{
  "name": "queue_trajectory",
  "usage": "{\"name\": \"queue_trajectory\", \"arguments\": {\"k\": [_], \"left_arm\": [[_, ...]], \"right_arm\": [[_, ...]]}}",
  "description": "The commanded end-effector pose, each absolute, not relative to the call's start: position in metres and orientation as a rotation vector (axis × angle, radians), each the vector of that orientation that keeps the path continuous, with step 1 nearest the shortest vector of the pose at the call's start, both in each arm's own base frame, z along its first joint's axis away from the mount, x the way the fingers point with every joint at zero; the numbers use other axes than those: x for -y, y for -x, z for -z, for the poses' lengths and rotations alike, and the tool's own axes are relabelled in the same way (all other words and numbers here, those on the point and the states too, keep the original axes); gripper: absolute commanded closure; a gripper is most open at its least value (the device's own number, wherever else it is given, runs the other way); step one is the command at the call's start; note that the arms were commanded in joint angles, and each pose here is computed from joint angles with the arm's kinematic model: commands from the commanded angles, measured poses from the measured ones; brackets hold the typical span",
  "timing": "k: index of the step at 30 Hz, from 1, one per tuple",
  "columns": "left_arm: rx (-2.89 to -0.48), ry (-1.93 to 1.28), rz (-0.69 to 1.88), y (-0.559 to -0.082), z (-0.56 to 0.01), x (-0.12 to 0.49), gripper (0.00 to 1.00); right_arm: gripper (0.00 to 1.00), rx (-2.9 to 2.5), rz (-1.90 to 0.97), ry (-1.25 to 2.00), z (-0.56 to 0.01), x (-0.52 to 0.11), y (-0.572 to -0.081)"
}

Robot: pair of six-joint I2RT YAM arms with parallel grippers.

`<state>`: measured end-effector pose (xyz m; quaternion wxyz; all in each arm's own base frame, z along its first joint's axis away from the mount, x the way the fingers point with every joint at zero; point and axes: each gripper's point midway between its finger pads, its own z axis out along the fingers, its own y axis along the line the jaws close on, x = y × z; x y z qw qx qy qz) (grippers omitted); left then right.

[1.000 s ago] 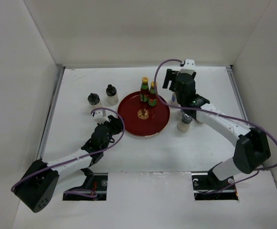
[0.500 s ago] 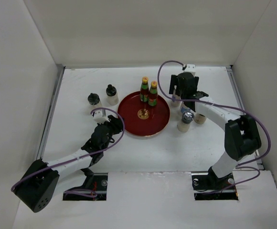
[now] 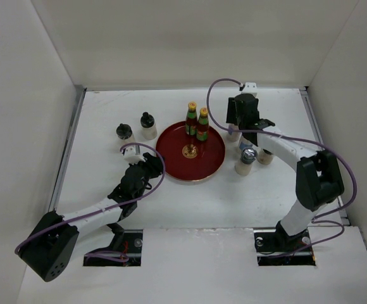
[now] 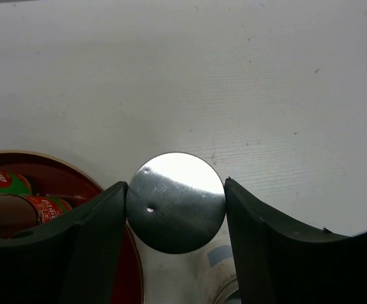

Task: Organize the condiment bottles

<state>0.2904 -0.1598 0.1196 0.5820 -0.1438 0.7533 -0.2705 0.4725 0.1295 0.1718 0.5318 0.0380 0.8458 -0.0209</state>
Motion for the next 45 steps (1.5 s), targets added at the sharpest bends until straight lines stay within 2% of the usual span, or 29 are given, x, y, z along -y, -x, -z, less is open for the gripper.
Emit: {"name": "queue_trajectory", "arguments": {"k": [1,4,9,18,25,27,31,34,40,45], "left_arm": [[-1.717,0.346,0.676,-0.292,-0.130,0.163,0.64],[-1.715,0.345,0.679,-0.292,-0.131,0.164,0.64],[-1.718,0.350,0.676,-0.292,-0.129,0.163,0.64],[-1.708,0.352,0.681,-0.292,-0.132,0.162,0.63],[-1.710,0.352,0.679,-0.291,-0.131,0.162,0.62],[-1.708,0.352,0.681,-0.291,-0.132,0.162,0.62],[-1.712,0.354,0.675,-0.292,-0.130,0.161,0.61],[-1.711,0.350,0.683,-0.291,-0.131,0.163,0.61],[-1.712,0.352,0.681,-0.291,-0.130,0.162,0.61],[-1.710,0.350,0.684,-0.291,-0.131,0.163,0.60]], "right_arm": [[0.53,-1.768,-0.032,-0.149,-0.264,-0.133,-0.477],[0.53,-1.724,-0.090,-0.155,-0.285,-0.141,-0.462],[0.53,-1.725,-0.164,-0.116,-0.286,-0.167,-0.440],[0.53,-1.787,-0.267,-0.056,-0.255,-0.219,-0.422],[0.49,-1.860,-0.247,-0.034,-0.213,-0.233,-0.419],[0.44,-1.869,-0.230,-0.031,-0.206,-0.234,-0.417],[0.22,-1.867,-0.217,-0.018,-0.207,-0.235,-0.412],[0.12,-1.851,-0.228,-0.022,-0.216,-0.230,-0.405],[0.08,-1.789,-0.180,-0.131,-0.245,-0.174,-0.394],[0.05,-1.822,-0.002,-0.255,-0.234,-0.106,-0.395]]}}
